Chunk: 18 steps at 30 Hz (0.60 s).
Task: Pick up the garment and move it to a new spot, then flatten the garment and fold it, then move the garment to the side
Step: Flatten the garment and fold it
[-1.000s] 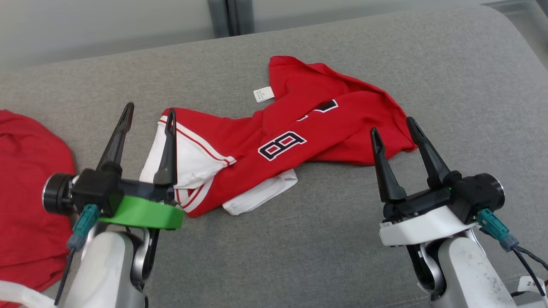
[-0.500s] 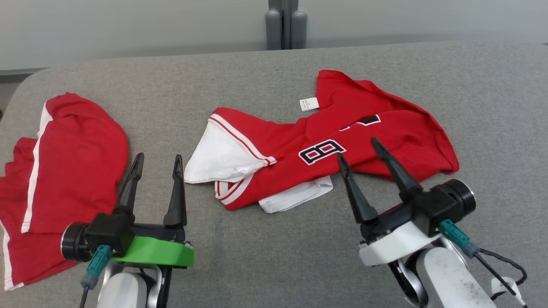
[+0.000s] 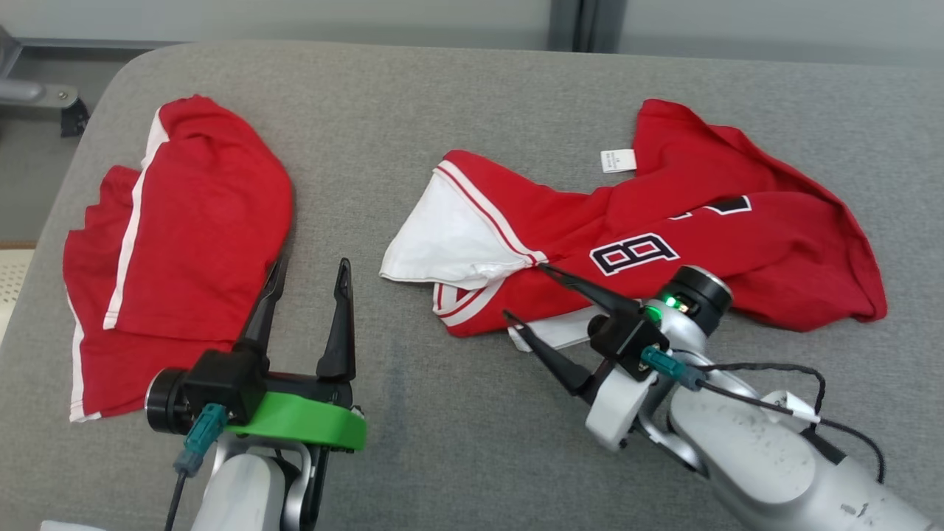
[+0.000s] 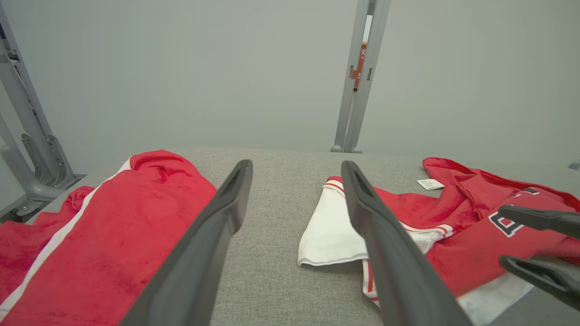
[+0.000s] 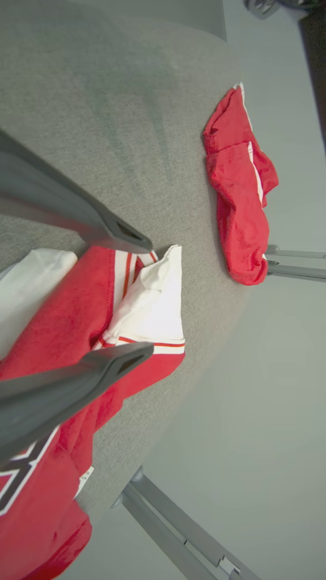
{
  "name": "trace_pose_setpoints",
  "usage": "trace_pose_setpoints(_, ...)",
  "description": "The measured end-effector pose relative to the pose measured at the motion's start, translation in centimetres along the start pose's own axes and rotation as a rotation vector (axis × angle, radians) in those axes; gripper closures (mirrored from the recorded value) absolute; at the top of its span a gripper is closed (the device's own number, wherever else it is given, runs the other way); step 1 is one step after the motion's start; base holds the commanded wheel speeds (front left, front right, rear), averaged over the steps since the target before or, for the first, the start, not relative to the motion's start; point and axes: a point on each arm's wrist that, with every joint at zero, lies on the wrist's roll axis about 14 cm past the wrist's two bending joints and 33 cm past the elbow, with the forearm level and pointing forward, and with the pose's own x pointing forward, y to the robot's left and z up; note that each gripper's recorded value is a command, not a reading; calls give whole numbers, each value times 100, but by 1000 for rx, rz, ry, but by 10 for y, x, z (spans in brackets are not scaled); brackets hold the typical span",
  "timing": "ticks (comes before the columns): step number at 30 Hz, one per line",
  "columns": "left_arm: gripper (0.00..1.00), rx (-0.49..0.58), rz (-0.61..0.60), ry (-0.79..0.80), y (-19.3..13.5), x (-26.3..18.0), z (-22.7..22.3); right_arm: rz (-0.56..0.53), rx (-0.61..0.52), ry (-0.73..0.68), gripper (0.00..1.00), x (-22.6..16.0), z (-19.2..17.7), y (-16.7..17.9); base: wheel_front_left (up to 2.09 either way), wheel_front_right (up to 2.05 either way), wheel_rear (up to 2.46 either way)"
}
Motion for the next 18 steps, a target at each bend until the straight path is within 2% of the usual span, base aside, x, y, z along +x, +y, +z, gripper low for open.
trace_pose_setpoints(3, 0, -12, 30, 22, 7, -4, -6, 30, -21, 87, 0, 4, -26, -10, 0, 0, 0)
trace_pose_setpoints(12, 0, -29, 126, 50, 31, -16, -12, 136, -39, 134, 0, 40, -45, -4, 0, 0, 0)
trace_pose_setpoints(17, 0, -26, 147, 60, 37, -17, -15, 155, -21, 147, 1, 53, -53, -4, 0, 0, 0)
trace_pose_setpoints(18, 0, -26, 149, 63, 37, -17, -16, 153, -11, 150, 80, 55, -54, -5, 0, 0, 0)
